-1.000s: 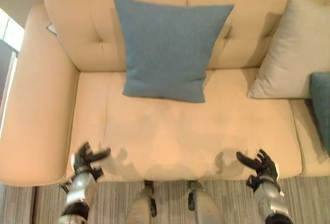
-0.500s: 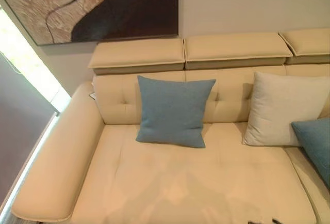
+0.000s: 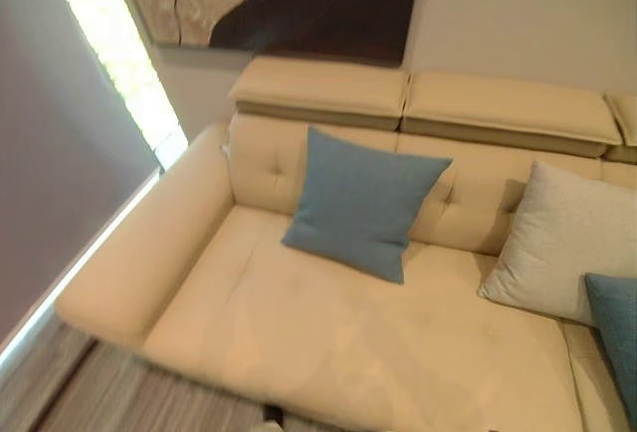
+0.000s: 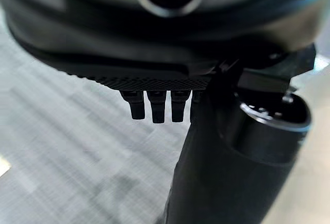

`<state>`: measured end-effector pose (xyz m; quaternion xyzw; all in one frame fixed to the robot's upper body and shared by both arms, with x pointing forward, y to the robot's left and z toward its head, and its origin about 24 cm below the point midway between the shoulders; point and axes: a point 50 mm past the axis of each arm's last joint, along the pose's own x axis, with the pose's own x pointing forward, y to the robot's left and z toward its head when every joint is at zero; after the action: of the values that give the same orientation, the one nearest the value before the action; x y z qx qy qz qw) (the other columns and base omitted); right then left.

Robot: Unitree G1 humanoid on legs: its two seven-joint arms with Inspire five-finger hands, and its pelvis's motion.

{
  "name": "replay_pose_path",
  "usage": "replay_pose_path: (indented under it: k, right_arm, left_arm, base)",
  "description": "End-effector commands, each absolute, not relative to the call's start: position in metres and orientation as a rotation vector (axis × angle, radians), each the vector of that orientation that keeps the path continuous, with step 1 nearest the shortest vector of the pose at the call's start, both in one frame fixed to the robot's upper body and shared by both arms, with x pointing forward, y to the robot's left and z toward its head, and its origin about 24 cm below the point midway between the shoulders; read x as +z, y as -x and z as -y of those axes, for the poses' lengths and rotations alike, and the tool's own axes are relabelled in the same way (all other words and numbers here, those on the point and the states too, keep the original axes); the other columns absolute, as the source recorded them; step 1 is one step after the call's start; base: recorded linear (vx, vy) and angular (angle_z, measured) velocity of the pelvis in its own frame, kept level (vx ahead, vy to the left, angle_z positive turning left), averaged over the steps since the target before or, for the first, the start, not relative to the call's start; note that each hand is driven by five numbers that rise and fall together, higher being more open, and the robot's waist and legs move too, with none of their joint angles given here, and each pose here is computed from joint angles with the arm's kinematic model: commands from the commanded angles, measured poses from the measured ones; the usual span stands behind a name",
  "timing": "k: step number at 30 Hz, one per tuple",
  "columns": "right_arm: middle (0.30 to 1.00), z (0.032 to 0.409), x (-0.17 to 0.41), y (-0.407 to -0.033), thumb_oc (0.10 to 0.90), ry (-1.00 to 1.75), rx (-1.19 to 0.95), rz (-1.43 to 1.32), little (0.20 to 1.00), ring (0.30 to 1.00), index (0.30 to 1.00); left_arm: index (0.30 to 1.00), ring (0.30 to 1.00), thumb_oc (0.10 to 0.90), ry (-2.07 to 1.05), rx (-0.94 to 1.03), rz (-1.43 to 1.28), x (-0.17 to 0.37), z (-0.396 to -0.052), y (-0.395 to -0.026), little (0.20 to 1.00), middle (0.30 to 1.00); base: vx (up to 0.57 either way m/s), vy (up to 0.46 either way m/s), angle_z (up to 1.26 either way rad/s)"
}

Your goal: Pick up all the scattered cushions and arrange them neatly on the sofa.

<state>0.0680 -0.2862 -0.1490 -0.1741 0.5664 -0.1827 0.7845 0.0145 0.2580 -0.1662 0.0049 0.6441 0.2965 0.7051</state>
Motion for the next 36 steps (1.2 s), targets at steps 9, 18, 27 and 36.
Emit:
replay_pose_path:
  k: [9,18,27,36]
  right_arm:
    - [0.900,0.303,-0.147,-0.044,0.800,0.348,-0.547,-1.306,0.900,0.900,0.900]
    - [0.900,0.297,-0.149,-0.051,0.800,0.311,-0.570,-1.303,0.900,0.900,0.900]
    - [0.900,0.300,-0.149,-0.041,0.800,0.324,-0.581,-1.342,0.900,0.900,0.900]
    - [0.900,0.292,-0.151,-0.052,0.800,0.374,-0.500,-1.312,0.900,0.900,0.900]
  left_arm:
    - [0.900,0.900,0.800,-0.089,0.402,-1.372,-0.174,-0.218,-0.041,0.900,0.900]
    - [0.900,0.900,0.800,-0.187,0.463,-1.357,-0.167,-0.243,-0.054,0.900,0.900]
    - [0.900,0.900,0.800,-0.192,0.516,-1.369,-0.165,-0.254,-0.045,0.900,0.900]
    - [0.900,0.900,0.800,-0.180,0.502,-1.339,-0.165,-0.248,-0.059,0.900,0.900]
  base:
    - [-0.31,0.105,0.27]
    - [-0.32,-0.009,-0.34]
    - [-0.18,-0.163,-0.63]
    - [-0.09,-0.201,-0.21]
